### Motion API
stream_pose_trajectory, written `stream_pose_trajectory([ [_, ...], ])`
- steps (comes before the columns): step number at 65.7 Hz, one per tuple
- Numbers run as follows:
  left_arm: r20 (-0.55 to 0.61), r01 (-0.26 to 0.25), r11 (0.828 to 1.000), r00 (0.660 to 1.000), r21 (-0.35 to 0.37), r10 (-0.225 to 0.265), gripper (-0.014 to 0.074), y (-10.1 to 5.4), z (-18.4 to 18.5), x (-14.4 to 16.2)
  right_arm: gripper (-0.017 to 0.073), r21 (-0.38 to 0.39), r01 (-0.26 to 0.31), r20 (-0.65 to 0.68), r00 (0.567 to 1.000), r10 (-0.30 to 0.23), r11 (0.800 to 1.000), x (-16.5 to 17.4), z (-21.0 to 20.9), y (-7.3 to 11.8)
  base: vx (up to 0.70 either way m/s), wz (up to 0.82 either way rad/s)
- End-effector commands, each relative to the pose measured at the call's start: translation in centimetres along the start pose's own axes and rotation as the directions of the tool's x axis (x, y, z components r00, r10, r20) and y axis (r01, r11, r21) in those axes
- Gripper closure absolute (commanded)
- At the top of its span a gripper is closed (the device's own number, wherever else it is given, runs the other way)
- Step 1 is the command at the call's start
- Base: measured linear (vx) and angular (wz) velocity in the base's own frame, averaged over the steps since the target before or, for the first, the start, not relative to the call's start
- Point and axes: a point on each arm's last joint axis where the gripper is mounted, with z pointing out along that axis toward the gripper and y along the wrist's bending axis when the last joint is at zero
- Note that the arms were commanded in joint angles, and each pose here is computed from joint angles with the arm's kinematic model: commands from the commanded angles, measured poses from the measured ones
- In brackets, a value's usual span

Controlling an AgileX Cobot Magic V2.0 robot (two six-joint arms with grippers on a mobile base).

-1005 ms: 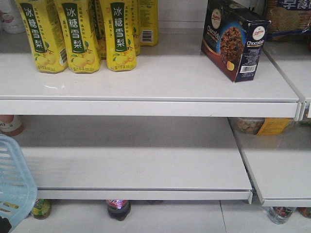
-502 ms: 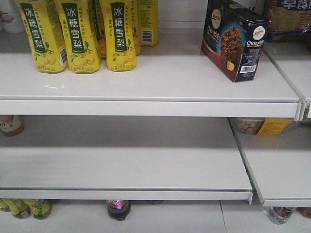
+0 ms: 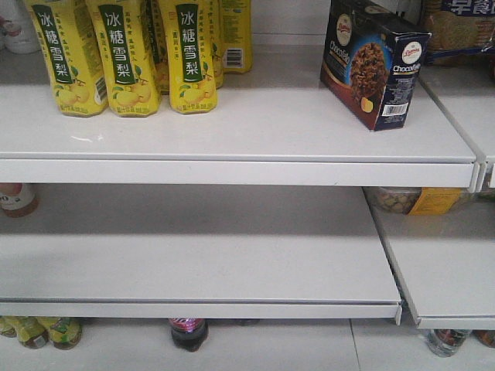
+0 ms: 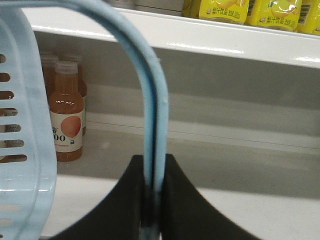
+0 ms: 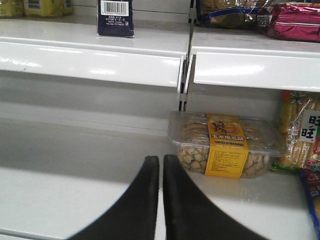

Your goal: Left arm holds basket, right arm returns cookies

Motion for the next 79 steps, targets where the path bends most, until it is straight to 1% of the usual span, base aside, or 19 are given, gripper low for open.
stream_pose_trajectory([
  [1,0.143,-0.033,0.999,0.989,0.025,0.029,0.0596,-0.37,-0.4,-1.93,0.057,0.035,-0.003,0.082,0.997,0.001,0.999,-1.46,-0.12,-0.33,0.0,0.0],
  [26,0.135,-0.034,0.999,0.99,0.027,0.03,0.0596,-0.38,-0.38,-1.84,0.057,0.035,-0.003,0.082,0.997,0.001,0.999,-1.46,-0.12,-0.33,0.0,0.0],
  [30,0.135,-0.048,0.998,0.99,0.029,0.044,0.0596,-0.4,-0.39,-1.84,0.057,0.035,-0.003,0.082,0.997,0.001,0.999,-1.46,-0.12,-0.33,0.0,0.0],
  [35,0.136,-0.092,0.995,0.987,0.027,0.087,0.0596,-0.42,-0.39,-1.83,0.057,0.035,-0.003,0.082,0.997,0.001,0.999,-1.46,-0.12,-0.33,0.0,0.0],
  [39,0.137,-0.113,0.993,0.985,0.024,0.109,0.0596,-0.42,-0.39,-1.83,0.057,0.035,-0.003,0.082,0.997,0.001,0.999,-1.46,-0.12,-0.33,0.0,0.0],
  [44,0.136,-0.106,0.994,0.985,0.025,0.101,0.0596,-0.42,-0.39,-1.83,0.057,0.035,-0.003,0.082,0.997,0.001,0.999,-1.46,-0.12,-0.33,0.0,0.0],
  [79,0.137,-0.106,0.994,0.985,0.025,0.101,0.0596,-0.43,-0.38,-1.86,0.057,0.035,-0.003,0.082,0.997,0.001,0.999,-1.46,-0.12,-0.33,0.0,0.0],
])
